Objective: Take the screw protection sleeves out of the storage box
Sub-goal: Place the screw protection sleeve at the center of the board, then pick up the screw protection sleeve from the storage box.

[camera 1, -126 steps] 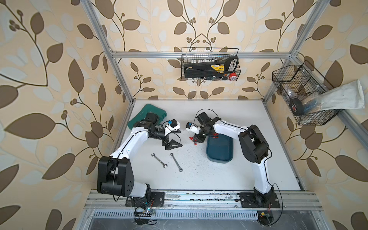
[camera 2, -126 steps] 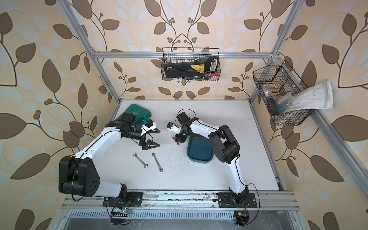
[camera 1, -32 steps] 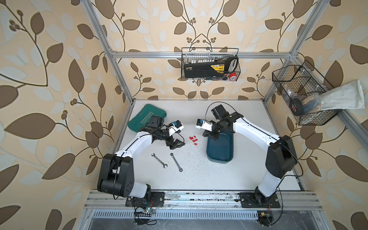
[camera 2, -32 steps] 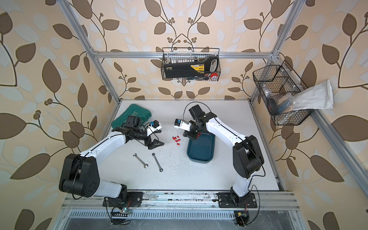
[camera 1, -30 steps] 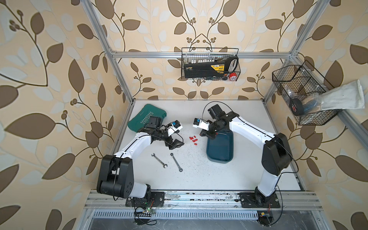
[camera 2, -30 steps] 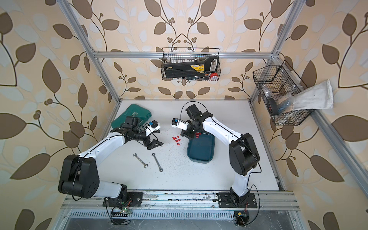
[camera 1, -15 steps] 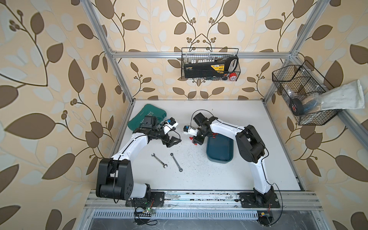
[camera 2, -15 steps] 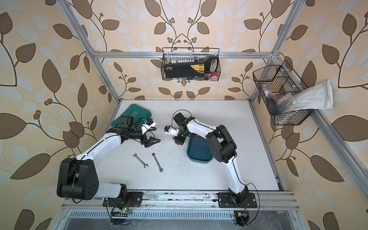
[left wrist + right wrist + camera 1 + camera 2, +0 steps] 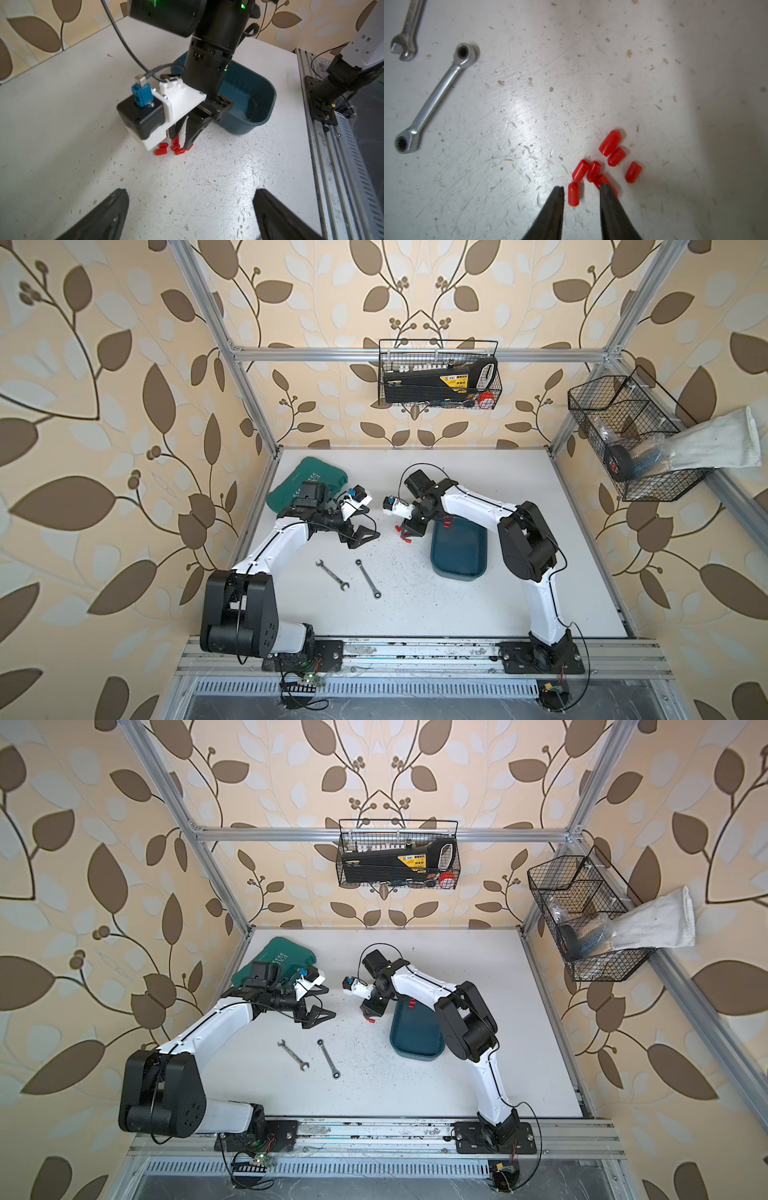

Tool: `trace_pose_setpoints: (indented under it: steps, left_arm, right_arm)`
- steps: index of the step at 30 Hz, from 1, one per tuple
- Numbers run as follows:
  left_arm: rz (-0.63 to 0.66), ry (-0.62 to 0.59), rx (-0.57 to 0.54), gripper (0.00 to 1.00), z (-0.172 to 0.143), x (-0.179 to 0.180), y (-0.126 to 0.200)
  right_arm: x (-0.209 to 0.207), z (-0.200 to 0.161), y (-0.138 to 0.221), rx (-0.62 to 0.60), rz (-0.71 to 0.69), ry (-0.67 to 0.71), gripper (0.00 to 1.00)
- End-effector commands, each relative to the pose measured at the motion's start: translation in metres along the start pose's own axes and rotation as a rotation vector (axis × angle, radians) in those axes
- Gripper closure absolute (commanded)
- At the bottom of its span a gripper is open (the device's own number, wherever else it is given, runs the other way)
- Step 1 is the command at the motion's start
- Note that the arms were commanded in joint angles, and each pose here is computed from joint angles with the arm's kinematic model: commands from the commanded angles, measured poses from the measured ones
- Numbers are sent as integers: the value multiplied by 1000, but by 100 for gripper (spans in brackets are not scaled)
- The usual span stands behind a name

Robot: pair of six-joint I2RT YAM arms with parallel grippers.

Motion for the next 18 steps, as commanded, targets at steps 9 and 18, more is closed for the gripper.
trace_pose_setpoints:
  steps: [9,18]
  left_arm:
    - [-56,-105,6,3,37,-14,-18]
    - [-124,-155,49,1,39,-35,-67]
  right_arm:
    - [-3,-56,114,-136,-89,-39,56]
    - [-25,-121,101,-39,-362,-130,55]
Point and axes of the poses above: each gripper's point midway between its finger pads, its own y axis back along the fingers, its own x axis along the line the jaws close on, z = x × y, the point moved 8 cm from there along y, back along the fingers, and after that the axes turned 5 degrees about y, right-handed, at the moved point
